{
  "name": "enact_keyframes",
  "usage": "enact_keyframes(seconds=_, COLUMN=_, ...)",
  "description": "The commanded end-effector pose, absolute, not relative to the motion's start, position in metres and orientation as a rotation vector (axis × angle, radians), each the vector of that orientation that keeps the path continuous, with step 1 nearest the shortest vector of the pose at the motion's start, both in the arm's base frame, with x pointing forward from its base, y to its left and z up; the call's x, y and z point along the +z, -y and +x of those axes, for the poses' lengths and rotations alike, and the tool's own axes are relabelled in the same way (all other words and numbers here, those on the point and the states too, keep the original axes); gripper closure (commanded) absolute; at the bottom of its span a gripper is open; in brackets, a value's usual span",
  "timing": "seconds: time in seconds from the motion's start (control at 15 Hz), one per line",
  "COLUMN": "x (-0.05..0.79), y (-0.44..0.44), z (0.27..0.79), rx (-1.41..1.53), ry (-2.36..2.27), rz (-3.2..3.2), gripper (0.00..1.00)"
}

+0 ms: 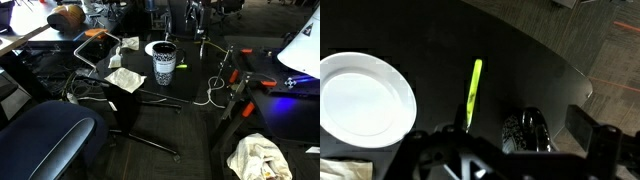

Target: Put the marker in the cup

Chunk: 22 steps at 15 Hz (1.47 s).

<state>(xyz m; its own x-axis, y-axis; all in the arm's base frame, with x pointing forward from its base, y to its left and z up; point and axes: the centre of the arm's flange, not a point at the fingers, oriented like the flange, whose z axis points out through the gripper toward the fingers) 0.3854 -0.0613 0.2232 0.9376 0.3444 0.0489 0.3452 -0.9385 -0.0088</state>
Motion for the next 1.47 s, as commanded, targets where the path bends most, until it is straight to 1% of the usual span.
enact_keyframes(seconds=0.0, x=0.179, y=0.073, z=0.39, rx=-0.082, ry=0.565, rz=-3.067, gripper=0.0)
enact_keyframes(seconds=0.6, x=0.116, y=0.075, z=0.406, rx=-0.117, ry=0.489, rz=-3.105, gripper=0.0)
enact_keyframes(seconds=1.4, x=0.072, y=0.081, z=0.426, rx=-0.082, ry=0.462, rz=-3.124, gripper=0.0)
